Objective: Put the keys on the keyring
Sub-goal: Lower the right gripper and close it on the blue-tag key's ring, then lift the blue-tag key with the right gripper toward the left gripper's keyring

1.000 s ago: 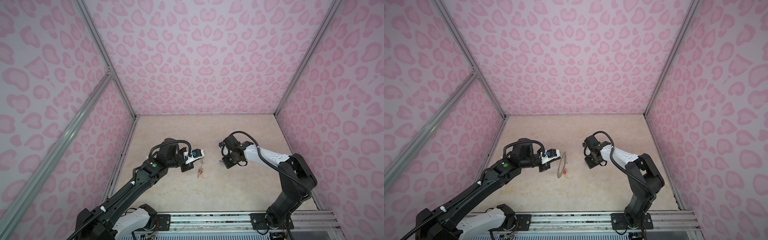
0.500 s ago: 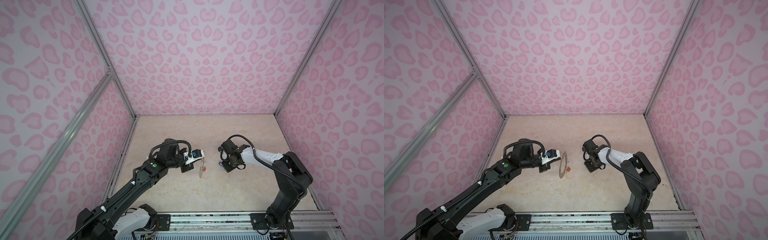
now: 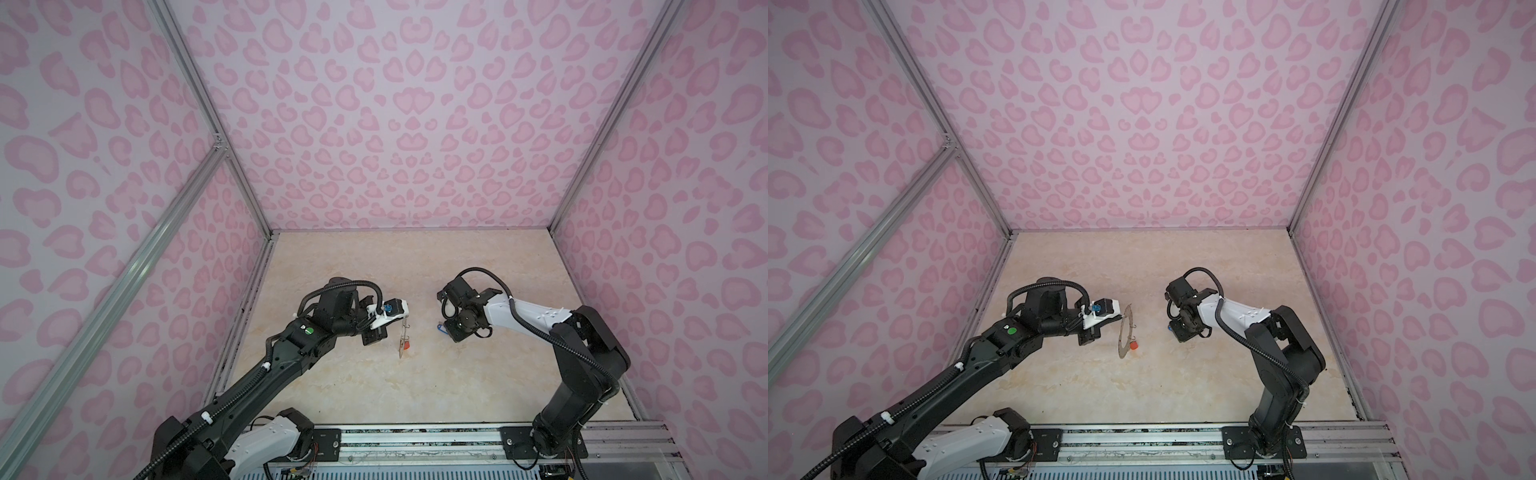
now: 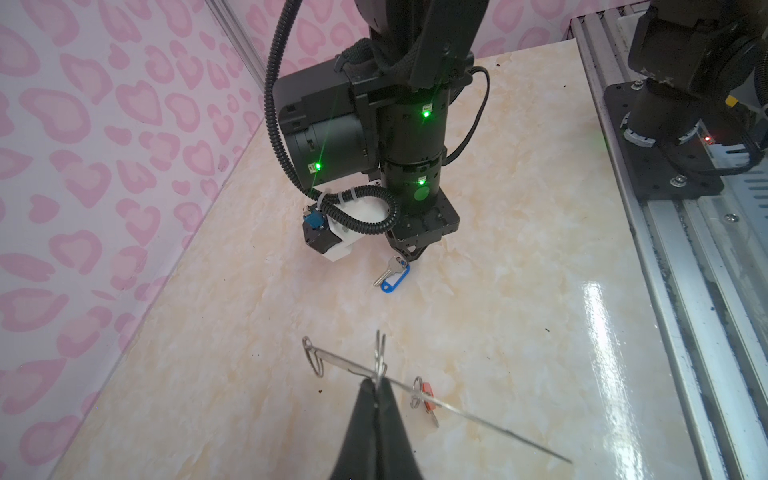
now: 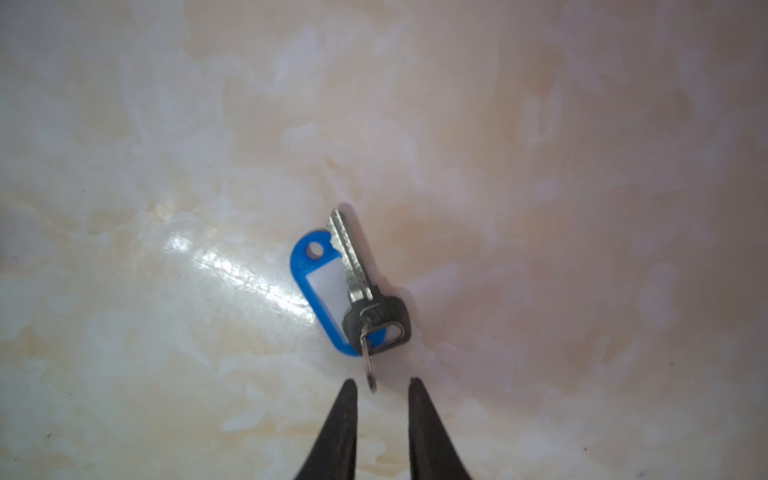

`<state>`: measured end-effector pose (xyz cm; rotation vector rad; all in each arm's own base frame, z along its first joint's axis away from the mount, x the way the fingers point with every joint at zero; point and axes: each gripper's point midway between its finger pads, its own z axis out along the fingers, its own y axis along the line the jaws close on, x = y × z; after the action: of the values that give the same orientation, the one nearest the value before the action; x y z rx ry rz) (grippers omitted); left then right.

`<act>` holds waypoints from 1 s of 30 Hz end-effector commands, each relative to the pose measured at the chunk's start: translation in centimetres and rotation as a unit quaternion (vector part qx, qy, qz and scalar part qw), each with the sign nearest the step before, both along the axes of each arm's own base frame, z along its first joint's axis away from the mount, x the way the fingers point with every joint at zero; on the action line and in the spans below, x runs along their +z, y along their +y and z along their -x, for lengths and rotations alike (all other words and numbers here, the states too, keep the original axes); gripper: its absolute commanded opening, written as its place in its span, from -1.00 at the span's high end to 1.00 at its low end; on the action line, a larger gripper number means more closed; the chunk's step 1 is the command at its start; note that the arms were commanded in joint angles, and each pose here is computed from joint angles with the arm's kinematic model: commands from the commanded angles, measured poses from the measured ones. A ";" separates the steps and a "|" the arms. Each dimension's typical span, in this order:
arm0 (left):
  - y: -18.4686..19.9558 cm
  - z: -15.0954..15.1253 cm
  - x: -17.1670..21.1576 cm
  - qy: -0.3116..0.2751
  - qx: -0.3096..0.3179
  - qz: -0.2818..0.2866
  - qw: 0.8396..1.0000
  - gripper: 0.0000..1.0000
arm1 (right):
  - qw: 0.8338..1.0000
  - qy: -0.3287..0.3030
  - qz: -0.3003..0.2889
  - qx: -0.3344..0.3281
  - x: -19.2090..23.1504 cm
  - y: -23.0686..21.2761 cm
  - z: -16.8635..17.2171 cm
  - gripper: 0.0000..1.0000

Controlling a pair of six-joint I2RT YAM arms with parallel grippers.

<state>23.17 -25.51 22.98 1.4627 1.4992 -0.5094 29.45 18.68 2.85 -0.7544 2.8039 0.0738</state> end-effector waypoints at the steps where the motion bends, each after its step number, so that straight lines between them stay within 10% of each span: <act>1: -0.4 -0.1 1.0 -0.015 -0.008 0.017 1.000 0.93 | 1.000 0.004 0.010 0.005 -0.3 -0.3 -0.1 0.58; 30: -0.5 -0.2 0.9 -0.012 -0.006 0.015 1.000 0.94 | 1.000 0.006 -0.007 0.027 0.2 0.3 0.1 1.00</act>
<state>23.20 -25.57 22.79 1.4660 1.5037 -0.5118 29.52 18.97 2.77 -0.8105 2.8041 0.1020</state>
